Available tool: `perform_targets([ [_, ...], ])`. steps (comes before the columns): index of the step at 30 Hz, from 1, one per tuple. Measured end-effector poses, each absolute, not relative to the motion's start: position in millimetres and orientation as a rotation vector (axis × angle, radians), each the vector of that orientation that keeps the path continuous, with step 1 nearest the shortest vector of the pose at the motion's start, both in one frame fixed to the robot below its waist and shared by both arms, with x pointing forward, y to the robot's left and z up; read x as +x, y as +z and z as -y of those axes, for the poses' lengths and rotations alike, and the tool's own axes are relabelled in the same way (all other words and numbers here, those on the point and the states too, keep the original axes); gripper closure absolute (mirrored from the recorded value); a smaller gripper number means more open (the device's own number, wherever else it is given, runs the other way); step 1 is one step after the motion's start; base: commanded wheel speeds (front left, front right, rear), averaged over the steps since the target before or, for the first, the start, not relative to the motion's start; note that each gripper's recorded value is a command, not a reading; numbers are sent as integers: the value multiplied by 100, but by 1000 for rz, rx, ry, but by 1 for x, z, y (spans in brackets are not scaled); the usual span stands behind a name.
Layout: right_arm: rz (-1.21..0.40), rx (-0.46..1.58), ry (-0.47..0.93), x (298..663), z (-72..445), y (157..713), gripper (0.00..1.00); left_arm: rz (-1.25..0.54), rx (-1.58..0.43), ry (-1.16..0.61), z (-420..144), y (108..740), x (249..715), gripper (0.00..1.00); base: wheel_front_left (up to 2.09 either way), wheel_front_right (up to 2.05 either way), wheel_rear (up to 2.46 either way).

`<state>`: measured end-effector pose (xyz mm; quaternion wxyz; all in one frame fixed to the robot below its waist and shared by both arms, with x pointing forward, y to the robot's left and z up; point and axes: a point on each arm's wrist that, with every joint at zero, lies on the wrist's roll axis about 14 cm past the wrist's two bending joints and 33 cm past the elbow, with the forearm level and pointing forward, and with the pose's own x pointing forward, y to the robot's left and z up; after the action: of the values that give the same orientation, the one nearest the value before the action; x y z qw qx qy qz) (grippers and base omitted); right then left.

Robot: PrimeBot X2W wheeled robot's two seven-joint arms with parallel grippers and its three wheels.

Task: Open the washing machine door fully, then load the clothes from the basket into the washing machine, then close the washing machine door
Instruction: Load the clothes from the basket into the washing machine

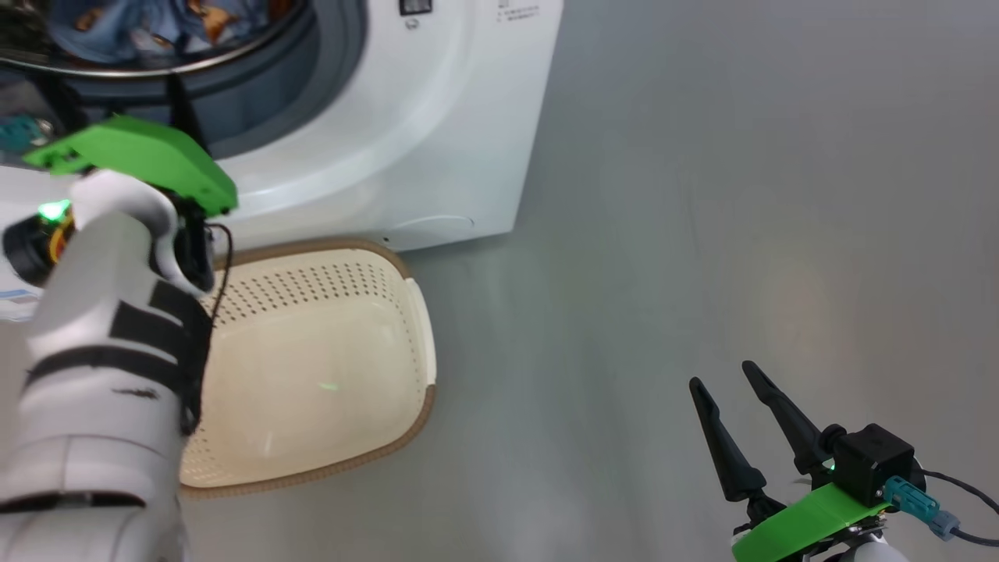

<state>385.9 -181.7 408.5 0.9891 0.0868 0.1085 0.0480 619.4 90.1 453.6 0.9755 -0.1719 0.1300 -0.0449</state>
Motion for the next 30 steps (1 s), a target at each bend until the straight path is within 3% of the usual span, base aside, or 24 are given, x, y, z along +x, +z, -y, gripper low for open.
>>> perform_targets([
  [30,-30,177,157,378,165,474,0,-180,-443,-122,-112,448,460,0,0,0,0],
])
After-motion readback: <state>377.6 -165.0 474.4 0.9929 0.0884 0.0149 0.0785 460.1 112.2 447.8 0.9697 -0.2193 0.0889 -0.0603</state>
